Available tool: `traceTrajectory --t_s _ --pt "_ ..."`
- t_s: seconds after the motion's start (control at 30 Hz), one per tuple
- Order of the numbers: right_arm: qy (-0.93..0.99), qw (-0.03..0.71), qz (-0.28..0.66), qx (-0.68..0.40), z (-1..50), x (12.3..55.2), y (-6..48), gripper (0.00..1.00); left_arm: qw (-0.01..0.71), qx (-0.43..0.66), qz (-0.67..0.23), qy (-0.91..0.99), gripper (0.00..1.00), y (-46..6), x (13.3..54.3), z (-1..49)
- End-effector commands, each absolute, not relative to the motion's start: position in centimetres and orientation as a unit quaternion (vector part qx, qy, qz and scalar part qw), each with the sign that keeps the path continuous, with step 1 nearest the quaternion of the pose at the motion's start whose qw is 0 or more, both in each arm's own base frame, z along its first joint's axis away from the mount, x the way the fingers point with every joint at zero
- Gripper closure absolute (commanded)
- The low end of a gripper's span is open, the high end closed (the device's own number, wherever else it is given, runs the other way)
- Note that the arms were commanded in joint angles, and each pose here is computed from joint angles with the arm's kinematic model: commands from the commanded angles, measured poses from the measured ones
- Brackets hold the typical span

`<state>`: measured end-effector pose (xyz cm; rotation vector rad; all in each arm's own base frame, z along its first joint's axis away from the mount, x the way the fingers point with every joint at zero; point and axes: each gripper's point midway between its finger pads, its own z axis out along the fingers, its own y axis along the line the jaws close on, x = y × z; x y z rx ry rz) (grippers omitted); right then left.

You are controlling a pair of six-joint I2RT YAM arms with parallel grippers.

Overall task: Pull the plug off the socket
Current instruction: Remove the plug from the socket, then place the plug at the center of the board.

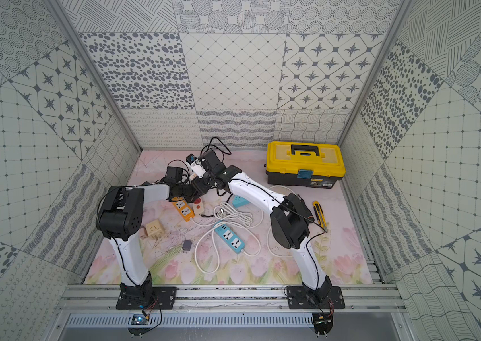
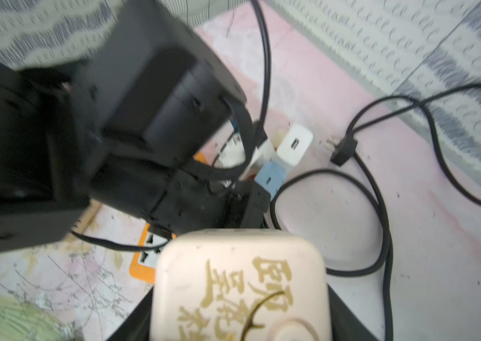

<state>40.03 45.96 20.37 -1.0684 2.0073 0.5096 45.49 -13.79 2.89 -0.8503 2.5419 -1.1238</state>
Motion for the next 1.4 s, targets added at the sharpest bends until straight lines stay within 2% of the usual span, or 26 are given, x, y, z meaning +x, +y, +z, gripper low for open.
traceTrajectory --t_s 0.0,0.23,0.37,0.57,0.8,0.93,1.0,1.17,1.37 --pt "0.764 0.451 0.252 -0.386 25.7 40.1 45.9 1.00 -0.037 -0.375 -0.179 0.909 1.00 -9.5 35.8 -3.1" --pt "0.828 0.412 0.254 -0.282 23.4 39.0 39.6 1.00 0.064 -0.336 -0.291 0.894 1.00 -12.1 44.4 5.8" --pt "0.859 0.392 0.236 -0.228 21.4 36.9 36.0 1.00 0.110 -0.294 -0.342 0.886 1.00 -13.3 47.5 10.8" --pt "0.907 0.333 0.228 -0.122 17.0 33.6 29.4 0.99 0.133 -0.241 -0.382 0.882 0.77 -14.4 47.8 14.9" --pt "0.929 0.276 0.248 -0.014 12.7 31.3 22.5 0.98 0.184 -0.206 -0.302 0.913 0.69 -11.9 46.2 17.2" --pt "0.927 0.253 0.275 0.016 11.6 30.9 20.9 0.91 0.223 -0.194 -0.251 0.922 0.66 -10.0 45.4 18.6" --pt "0.925 0.251 0.282 0.037 11.1 31.6 19.8 0.88 0.245 -0.186 -0.223 0.925 0.65 -9.0 45.0 19.1" --pt "0.912 0.292 0.269 0.097 10.7 34.7 16.4 0.85 0.284 -0.175 -0.158 0.929 0.46 -6.6 44.3 19.1" --pt "0.894 0.322 0.268 0.162 9.6 38.0 13.3 0.80 0.267 -0.179 -0.123 0.939 0.42 -5.6 44.2 17.2"
